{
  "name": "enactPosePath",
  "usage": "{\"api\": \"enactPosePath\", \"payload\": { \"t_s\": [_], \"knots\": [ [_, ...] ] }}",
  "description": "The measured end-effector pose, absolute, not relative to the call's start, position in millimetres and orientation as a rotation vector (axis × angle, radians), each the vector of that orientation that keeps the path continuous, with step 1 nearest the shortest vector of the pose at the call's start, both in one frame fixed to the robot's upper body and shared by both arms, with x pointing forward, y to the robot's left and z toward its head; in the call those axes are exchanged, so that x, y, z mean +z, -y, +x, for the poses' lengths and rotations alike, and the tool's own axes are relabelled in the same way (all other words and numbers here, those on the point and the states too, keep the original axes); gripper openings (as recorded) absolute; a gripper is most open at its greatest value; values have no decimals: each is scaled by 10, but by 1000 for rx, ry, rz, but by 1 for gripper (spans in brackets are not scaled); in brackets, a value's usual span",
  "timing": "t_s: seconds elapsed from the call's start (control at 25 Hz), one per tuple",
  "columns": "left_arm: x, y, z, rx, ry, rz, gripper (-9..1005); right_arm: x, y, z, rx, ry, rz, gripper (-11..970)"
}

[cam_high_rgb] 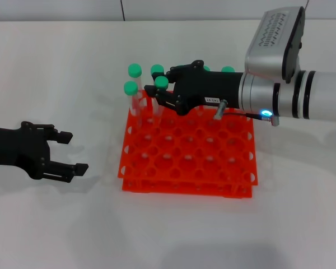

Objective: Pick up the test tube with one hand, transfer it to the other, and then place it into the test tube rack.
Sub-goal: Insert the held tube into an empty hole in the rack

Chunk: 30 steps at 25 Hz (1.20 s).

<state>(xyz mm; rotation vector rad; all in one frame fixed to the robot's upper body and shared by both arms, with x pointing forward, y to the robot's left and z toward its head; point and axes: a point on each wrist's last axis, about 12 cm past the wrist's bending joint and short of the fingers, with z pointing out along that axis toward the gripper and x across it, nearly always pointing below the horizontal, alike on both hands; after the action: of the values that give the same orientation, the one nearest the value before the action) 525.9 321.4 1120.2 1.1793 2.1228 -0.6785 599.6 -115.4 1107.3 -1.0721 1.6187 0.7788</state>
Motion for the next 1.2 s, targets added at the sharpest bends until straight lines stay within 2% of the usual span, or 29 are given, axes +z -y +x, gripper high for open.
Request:
{"api": "enactPosePath", "payload": {
  "t_s": [0.44, 1.2],
  "knots": [
    [11206, -3210, 5265, -678, -2121, 1181, 865, 11088, 1137, 5988, 787, -1610, -1078, 265],
    [11200, -3220, 5255, -677, -2122, 1179, 866, 11111, 1095, 5996, 791, -1601, -1095, 338]
  ]
}}
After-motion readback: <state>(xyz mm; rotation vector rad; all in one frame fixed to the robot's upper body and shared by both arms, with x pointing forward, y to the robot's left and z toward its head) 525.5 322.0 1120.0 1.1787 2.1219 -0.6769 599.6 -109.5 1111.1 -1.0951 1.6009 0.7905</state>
